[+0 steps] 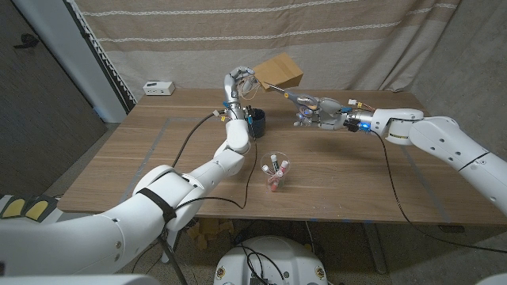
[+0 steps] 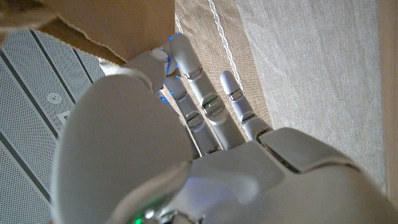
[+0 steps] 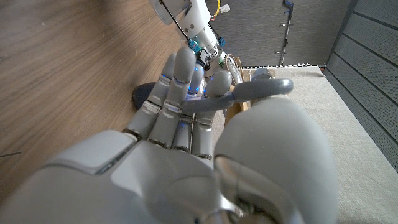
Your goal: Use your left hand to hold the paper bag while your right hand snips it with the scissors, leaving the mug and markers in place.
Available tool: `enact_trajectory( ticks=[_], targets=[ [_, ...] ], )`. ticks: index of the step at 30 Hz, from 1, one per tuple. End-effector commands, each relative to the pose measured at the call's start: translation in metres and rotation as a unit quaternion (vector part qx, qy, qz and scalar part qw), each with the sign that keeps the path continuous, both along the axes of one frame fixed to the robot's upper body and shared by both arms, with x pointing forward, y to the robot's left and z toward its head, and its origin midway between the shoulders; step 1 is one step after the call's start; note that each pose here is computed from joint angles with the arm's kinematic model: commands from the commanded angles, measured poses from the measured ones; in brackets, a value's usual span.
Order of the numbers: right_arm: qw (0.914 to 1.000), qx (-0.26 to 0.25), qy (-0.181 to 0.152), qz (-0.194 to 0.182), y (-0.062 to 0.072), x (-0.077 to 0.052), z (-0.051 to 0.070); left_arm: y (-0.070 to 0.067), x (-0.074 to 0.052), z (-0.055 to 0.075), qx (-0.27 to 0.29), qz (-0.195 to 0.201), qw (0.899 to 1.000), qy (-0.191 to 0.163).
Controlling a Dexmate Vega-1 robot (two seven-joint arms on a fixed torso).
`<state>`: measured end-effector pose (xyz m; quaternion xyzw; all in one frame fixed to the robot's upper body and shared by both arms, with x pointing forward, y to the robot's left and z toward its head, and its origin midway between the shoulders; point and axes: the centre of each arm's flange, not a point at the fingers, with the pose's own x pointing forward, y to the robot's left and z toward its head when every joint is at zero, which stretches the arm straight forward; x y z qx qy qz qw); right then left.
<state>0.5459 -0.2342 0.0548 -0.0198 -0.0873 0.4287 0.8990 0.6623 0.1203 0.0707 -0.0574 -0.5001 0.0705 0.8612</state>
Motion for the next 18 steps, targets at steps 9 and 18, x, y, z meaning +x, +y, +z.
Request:
enact_trajectory(
  ticks=[9, 18],
  targets=[
    [1.0000, 0.004, -0.003, -0.002, 0.0047, -0.0044, -0.0009, 0.0112, 0.0013, -0.0023, -0.013, 0.003, 1.000, 0.000],
    [0.9999, 0.010, -0.001, -0.005, 0.0032, -0.0059, -0.0028, 0.0117, 0.0008, -0.0025, -0.014, 0.004, 1.000, -0.001]
  ],
)
